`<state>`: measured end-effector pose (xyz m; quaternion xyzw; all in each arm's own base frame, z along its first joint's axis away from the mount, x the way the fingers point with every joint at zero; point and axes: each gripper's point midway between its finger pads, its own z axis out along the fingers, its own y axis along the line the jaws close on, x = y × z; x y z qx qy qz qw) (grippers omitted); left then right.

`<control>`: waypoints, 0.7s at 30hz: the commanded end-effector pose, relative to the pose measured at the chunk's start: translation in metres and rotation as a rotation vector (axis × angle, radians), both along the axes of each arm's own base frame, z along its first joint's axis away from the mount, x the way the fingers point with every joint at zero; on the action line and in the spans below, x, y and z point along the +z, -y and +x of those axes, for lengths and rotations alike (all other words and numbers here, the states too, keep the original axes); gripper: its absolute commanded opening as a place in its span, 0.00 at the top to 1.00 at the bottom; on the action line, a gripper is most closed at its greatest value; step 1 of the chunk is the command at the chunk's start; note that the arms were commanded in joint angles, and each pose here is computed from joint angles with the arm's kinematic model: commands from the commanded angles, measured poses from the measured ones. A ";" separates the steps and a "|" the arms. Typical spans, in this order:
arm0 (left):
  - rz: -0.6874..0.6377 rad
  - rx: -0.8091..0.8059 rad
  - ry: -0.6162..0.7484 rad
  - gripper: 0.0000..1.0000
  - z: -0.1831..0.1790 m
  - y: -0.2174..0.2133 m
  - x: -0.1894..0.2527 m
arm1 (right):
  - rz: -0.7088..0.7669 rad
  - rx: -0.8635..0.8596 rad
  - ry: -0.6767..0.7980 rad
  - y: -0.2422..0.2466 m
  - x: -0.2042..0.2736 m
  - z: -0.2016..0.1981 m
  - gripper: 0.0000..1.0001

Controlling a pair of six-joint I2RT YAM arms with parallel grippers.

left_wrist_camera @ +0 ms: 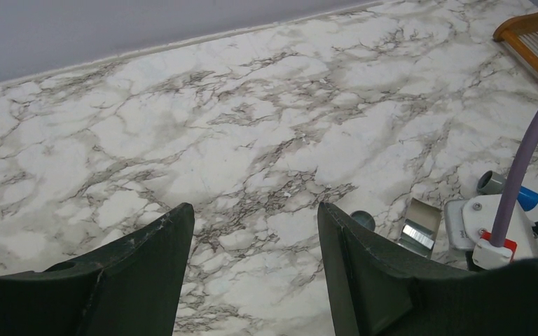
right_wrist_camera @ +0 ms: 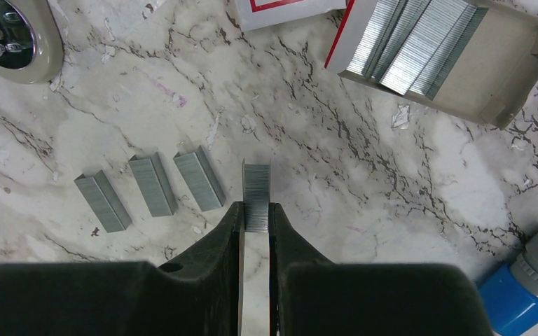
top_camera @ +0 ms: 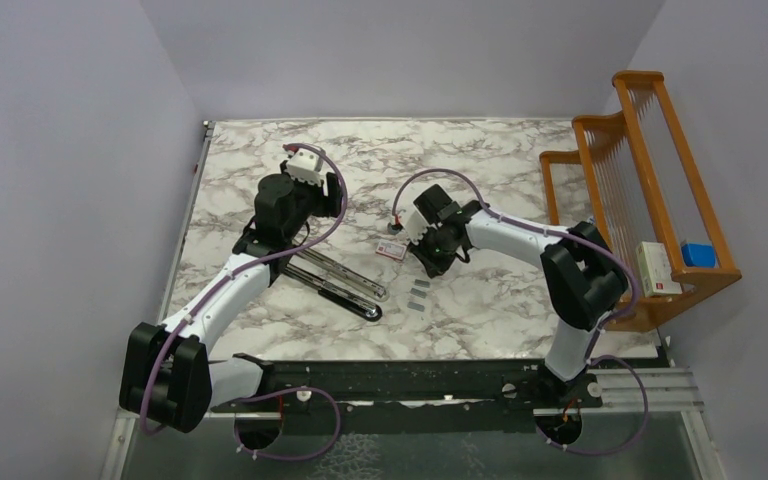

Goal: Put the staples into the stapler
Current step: Place the staple at the center of the board.

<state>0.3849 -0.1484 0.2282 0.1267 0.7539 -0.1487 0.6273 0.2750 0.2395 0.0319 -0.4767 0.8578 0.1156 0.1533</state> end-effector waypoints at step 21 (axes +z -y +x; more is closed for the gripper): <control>0.021 0.017 0.035 0.32 0.002 0.000 0.005 | -0.028 0.039 0.023 -0.008 -0.009 0.007 0.59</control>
